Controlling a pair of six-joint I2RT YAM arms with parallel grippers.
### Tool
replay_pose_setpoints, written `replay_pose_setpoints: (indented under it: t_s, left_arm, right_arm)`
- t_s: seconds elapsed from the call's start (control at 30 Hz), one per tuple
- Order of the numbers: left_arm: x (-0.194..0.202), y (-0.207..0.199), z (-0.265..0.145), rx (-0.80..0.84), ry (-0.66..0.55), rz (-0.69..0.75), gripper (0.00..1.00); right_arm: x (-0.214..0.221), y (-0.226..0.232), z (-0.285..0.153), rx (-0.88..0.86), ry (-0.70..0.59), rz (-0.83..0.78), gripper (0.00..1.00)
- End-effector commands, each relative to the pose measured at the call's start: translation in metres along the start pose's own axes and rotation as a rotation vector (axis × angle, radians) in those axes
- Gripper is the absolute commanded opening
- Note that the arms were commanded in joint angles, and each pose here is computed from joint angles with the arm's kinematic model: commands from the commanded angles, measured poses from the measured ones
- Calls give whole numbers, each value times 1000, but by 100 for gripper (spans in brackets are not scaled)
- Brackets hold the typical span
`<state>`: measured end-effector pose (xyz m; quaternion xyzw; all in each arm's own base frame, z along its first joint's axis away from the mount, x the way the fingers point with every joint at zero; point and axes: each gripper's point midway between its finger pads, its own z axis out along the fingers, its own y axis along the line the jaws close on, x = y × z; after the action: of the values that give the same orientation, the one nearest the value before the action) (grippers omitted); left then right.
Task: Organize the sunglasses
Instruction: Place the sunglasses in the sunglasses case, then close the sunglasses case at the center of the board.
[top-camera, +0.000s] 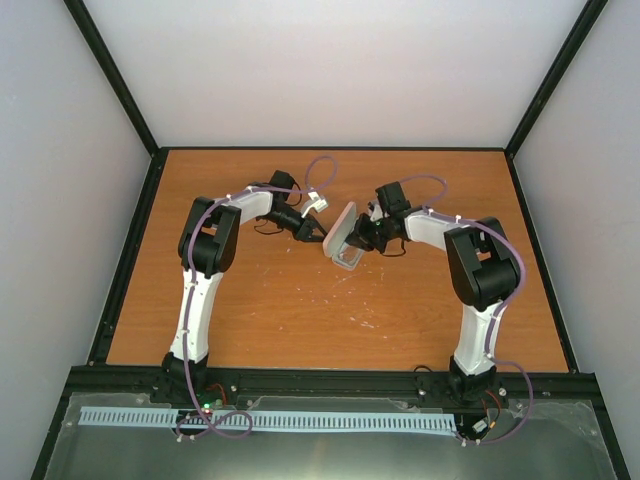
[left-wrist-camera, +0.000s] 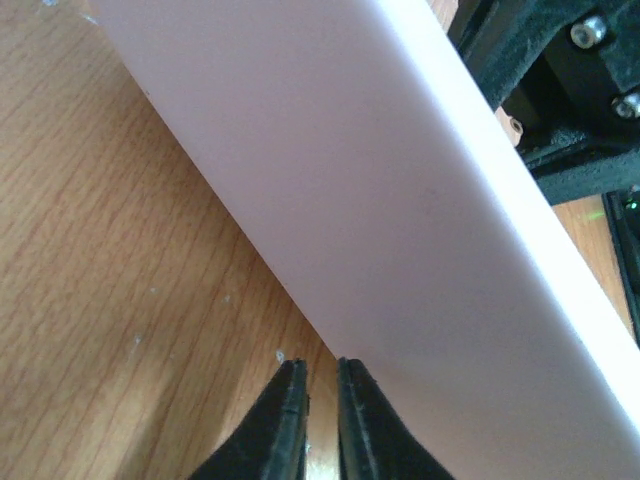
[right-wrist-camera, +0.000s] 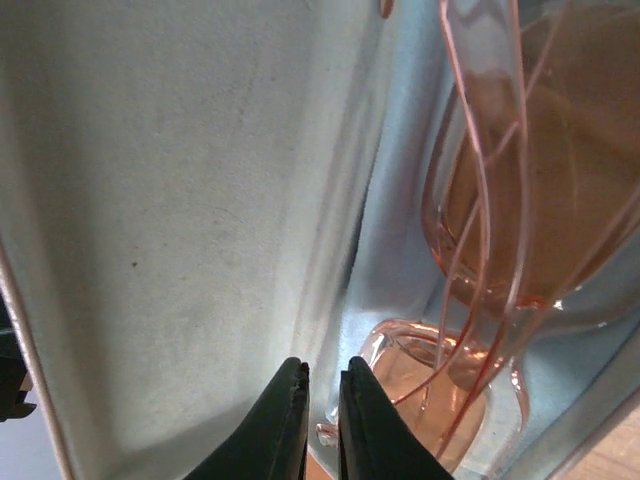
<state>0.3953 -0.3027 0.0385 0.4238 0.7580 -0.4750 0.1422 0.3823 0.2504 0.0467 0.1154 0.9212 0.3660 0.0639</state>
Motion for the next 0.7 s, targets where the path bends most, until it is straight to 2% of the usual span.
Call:
replay_pose_setpoints:
  t_s: [0.0,0.17,0.3,0.37,0.47,0.57,0.67]
  left_arm:
    - [-23,-12,-9,-4,-38,61,15]
    - [-26,-9,-11,-31,-33,73,21]
    - [-27,-5,-14,-68,-21,92,21]
    - [-29,-4,-17,-89,-19,104,21]
    - [-33,0,-22,-119,-28,118,20]
    - [-39,2,-26,-135,-37,129,20]
    - [-45,2,-28,-142,-42,135,20]
  right_arm:
    - [-4,12,-4,-40,-29,-43,11]
    - [-14,55,-44,-136,-127,-125,16]
    - [-23,67,-101,-194,-283,-119,12]
    - [-27,50,-127,-193,-373,-57,10]
    - [-22,-11,-137,-81,-435,110,5]
    - [-8,-50,-122,15,-387,217,3]
    - [-2,-69,-96,41,-313,262,3]
